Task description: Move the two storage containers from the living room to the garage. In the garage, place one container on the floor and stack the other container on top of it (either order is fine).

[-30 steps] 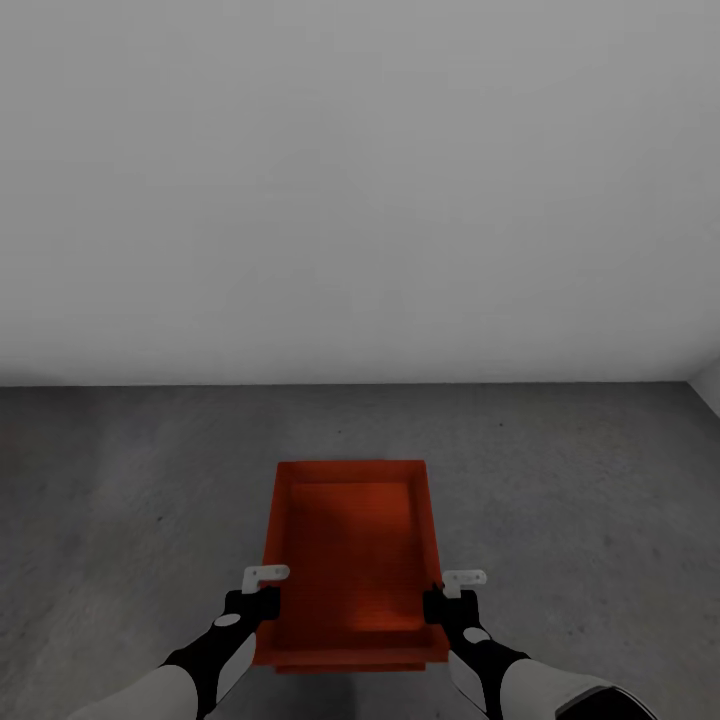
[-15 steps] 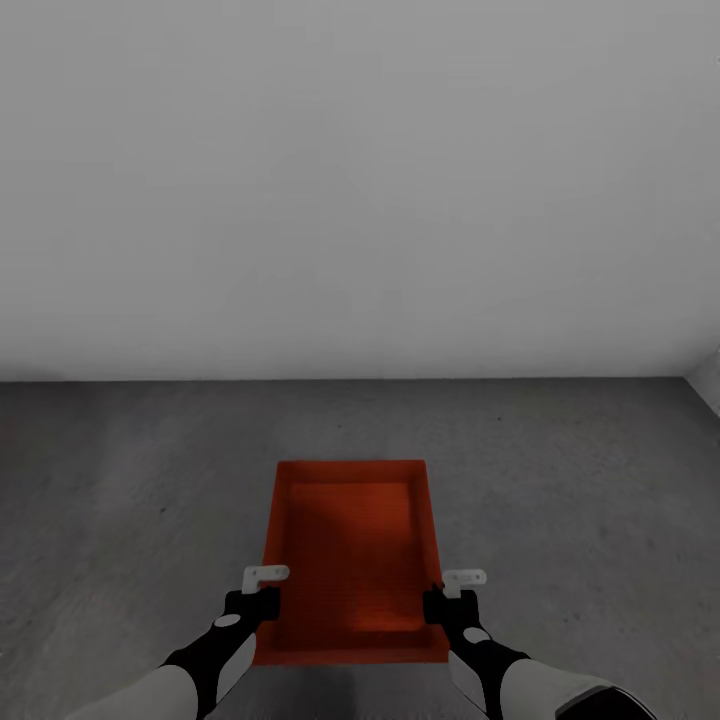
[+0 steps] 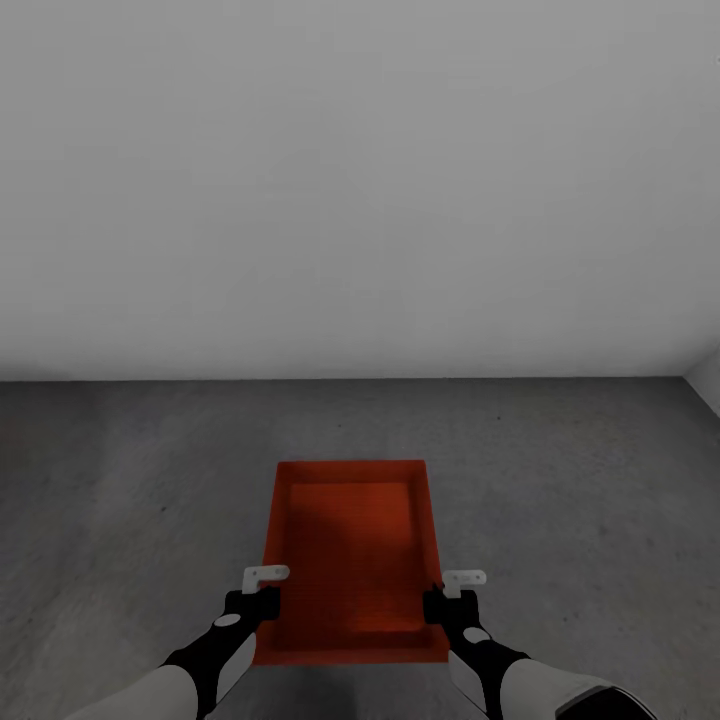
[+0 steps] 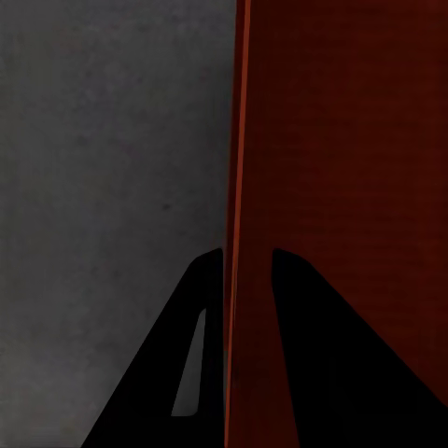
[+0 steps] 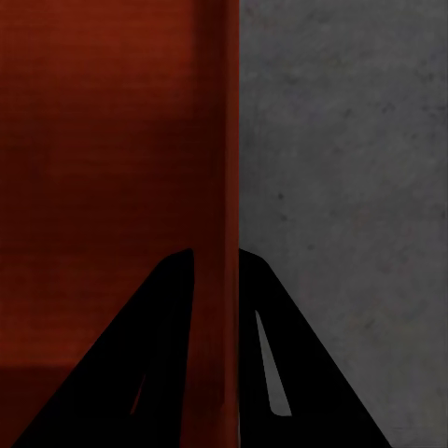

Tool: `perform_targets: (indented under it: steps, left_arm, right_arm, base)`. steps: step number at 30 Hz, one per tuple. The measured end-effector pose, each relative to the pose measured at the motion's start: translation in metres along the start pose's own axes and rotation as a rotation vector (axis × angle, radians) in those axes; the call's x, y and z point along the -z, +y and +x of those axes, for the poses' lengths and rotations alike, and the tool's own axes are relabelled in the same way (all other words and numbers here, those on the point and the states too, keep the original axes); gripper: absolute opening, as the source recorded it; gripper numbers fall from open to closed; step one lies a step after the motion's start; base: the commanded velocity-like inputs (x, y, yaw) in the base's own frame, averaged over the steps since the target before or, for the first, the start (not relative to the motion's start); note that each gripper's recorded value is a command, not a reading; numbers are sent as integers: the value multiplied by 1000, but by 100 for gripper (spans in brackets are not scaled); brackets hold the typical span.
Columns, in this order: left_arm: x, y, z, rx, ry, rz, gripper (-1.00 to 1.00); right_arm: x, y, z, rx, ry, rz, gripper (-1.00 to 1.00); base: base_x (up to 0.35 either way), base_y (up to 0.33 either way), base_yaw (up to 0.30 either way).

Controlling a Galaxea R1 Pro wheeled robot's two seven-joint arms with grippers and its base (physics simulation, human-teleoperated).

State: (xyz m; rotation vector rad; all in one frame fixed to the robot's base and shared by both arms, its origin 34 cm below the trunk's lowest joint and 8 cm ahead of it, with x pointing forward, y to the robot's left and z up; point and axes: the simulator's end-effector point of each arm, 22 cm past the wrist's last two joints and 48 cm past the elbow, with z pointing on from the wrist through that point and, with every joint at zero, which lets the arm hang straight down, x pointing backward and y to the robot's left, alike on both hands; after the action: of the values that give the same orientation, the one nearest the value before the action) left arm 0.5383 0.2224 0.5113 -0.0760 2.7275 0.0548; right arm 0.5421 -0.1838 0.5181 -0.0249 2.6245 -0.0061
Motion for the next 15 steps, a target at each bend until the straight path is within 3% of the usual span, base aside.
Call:
perform_targets:
  steps: [15]
  left_arm:
    - [0,0,0,0,-1,0,-100]
  right_arm:
    - [0,0,0,0,0,0,-100]
  base:
    - [0,0,0]
